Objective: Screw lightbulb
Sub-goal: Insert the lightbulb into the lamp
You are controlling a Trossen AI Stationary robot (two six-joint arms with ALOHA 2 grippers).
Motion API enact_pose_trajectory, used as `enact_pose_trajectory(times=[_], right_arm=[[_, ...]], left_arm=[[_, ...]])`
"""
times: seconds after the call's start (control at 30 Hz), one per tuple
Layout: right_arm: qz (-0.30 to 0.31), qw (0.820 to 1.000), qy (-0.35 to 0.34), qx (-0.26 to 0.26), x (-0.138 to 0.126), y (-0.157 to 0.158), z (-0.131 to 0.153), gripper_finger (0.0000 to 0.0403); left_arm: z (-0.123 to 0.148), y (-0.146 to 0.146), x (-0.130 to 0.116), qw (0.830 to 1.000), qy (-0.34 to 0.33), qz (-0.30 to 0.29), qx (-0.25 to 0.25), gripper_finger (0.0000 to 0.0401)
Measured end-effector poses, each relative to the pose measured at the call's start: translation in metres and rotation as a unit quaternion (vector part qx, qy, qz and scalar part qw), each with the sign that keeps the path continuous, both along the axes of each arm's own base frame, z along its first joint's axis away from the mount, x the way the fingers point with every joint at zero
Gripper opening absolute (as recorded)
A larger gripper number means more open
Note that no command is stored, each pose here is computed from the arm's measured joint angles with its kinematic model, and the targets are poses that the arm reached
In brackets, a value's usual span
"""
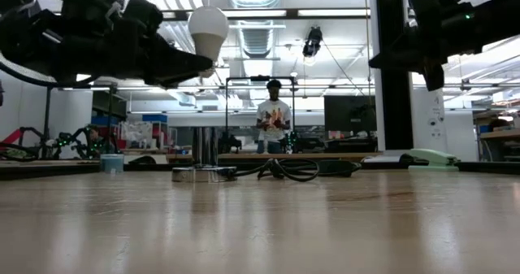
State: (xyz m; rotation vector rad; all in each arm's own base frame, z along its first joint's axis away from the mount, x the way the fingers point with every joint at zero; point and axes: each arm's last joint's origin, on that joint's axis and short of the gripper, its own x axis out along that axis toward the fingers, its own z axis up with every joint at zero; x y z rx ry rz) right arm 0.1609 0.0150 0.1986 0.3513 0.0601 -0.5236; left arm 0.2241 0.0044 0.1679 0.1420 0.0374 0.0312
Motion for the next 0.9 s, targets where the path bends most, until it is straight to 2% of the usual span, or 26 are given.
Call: enact_pose_trajectory(times=[0.17,0.3,0.43,0.57,0.7,0.9], right_arm=[[0.013,1.0,0.008,-0.007,0.012,0.003,-0.002,0.0],[0.059,0.998,0.023,-0.024,0.024,0.008,-0.002,0.0],[0.131,0.988,-0.002,-0.086,0.048,0.017,0.013,0.0],[0.156,0.978,0.009,-0.136,0.08,0.024,0.026,0.0005],[0.182,0.969,0.023,-0.168,0.108,0.032,0.032,0.0043],[0.182,0.96,0.051,-0.208,0.141,0.04,0.028,0.0132]], left_arm=[[0.0,-0.009,0.009,0.999,0.031,-0.04,-0.015,0.0099],[0.016,-0.014,0.024,0.999,0.02,-0.041,-0.007,0.0099],[0.037,-0.014,0.044,0.999,0.045,-0.029,-0.001,0.0098],[0.053,-0.017,0.056,0.998,0.052,-0.035,0.024,0.0099],[0.058,-0.018,0.056,0.998,0.032,-0.034,0.032,0.0099],[0.056,-0.018,0.054,0.999,0.019,-0.023,0.019,0.0099]])
